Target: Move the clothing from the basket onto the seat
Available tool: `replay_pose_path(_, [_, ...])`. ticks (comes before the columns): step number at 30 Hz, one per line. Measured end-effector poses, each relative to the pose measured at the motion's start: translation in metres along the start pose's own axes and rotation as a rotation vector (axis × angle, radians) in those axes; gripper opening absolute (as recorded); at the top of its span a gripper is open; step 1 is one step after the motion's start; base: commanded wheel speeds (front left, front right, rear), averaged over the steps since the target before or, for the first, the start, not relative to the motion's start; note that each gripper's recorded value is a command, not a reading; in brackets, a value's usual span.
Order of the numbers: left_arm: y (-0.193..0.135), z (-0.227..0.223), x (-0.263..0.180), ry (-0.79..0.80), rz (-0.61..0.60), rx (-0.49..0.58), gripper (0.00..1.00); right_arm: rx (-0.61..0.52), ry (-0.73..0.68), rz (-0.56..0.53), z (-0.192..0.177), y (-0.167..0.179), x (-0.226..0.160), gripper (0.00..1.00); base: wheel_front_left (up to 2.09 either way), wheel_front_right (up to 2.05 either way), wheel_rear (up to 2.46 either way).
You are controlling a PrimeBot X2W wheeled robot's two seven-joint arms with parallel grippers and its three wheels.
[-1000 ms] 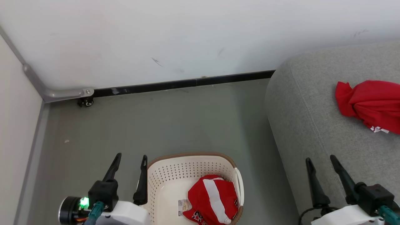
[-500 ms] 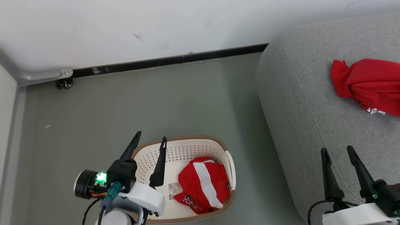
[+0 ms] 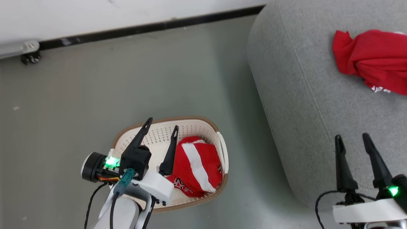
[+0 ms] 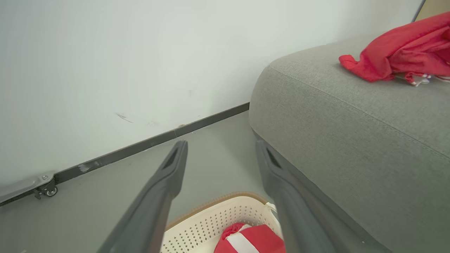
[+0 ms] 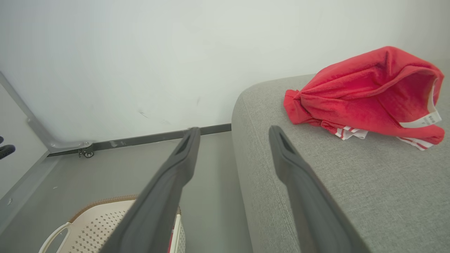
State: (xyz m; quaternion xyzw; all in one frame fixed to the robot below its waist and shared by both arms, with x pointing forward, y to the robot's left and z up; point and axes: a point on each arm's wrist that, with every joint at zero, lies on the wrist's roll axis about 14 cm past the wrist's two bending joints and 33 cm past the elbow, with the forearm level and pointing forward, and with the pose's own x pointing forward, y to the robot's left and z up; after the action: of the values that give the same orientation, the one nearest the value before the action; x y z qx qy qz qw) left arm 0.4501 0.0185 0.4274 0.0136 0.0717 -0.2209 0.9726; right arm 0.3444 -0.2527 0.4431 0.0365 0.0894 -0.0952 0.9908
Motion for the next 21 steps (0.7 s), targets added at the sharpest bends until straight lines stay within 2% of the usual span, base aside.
replay_pose_path(10, [-0.024,-0.036,0.028,0.078,-0.112,0.023,1.00,-0.008,-0.012,-0.048,0.000,-0.013,0.017,1.00,0.00,0.00,0.00])
replay_pose_path(21, [-0.046,-0.102,0.043,0.238,-0.234,0.044,1.00,-0.033,-0.003,-0.083,-0.008,-0.024,0.038,1.00,0.00,0.00,0.00])
